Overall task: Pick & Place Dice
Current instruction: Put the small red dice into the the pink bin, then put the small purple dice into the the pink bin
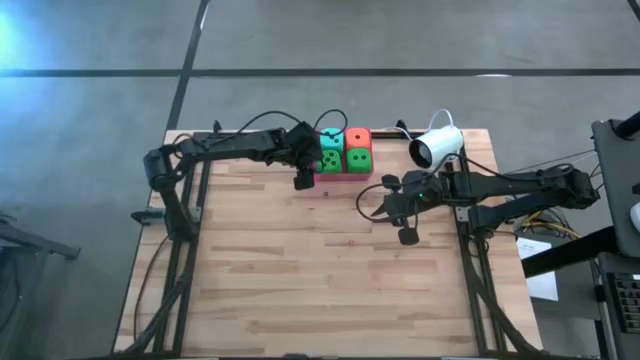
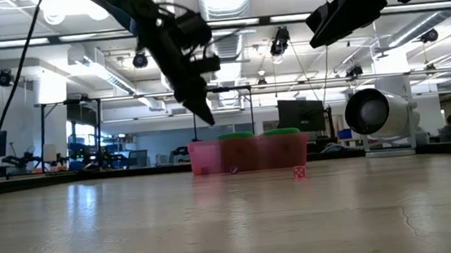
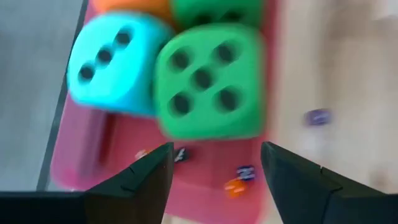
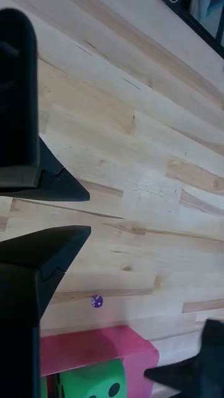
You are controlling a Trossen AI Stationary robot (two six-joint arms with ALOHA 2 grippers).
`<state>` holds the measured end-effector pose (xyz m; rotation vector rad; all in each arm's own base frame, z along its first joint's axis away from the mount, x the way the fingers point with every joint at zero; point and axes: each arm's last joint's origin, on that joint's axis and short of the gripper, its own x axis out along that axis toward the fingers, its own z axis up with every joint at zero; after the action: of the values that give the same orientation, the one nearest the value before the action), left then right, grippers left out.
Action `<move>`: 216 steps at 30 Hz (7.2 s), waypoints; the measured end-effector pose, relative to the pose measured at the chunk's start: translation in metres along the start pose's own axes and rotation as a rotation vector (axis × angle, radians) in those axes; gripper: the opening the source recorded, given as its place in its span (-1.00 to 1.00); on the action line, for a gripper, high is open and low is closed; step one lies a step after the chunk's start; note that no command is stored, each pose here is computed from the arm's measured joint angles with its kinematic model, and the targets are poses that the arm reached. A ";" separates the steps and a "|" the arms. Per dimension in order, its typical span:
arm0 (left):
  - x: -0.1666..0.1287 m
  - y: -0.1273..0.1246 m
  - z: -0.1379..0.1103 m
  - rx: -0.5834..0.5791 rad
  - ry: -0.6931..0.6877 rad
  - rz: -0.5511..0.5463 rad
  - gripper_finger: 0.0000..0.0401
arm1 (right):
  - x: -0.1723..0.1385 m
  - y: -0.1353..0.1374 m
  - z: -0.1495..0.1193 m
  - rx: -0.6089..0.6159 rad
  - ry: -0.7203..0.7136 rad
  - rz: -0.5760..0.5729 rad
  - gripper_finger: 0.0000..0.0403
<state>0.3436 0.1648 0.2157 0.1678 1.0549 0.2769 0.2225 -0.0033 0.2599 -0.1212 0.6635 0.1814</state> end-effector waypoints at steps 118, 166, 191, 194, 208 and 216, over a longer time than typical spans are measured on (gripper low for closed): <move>0.005 -0.014 -0.038 -0.223 -0.007 0.179 -0.74 | -0.013 0.002 0.000 -0.019 -0.021 -0.004 -0.69; 0.007 -0.012 -0.041 -0.291 -0.021 0.163 0.27 | -0.012 0.002 -0.001 -0.020 -0.019 -0.004 -0.69; 0.008 -0.013 -0.048 -0.286 0.047 0.156 0.28 | -0.012 0.002 -0.001 -0.019 -0.017 -0.003 -0.69; 0.005 -0.012 -0.044 -0.262 0.039 0.157 0.24 | -0.012 0.002 -0.001 -0.021 -0.017 -0.003 -0.69; -0.016 -0.064 -0.001 -0.052 -0.200 -0.182 0.07 | -0.012 0.002 0.000 -0.026 -0.018 -0.004 -0.69; 0.008 -0.101 0.005 0.023 -0.204 -0.235 -0.01 | -0.012 0.002 -0.001 -0.026 -0.018 -0.003 -0.69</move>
<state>0.3660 0.0707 0.1842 0.0892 0.8662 0.0341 0.2127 -0.0029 0.2667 -0.1457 0.6429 0.1880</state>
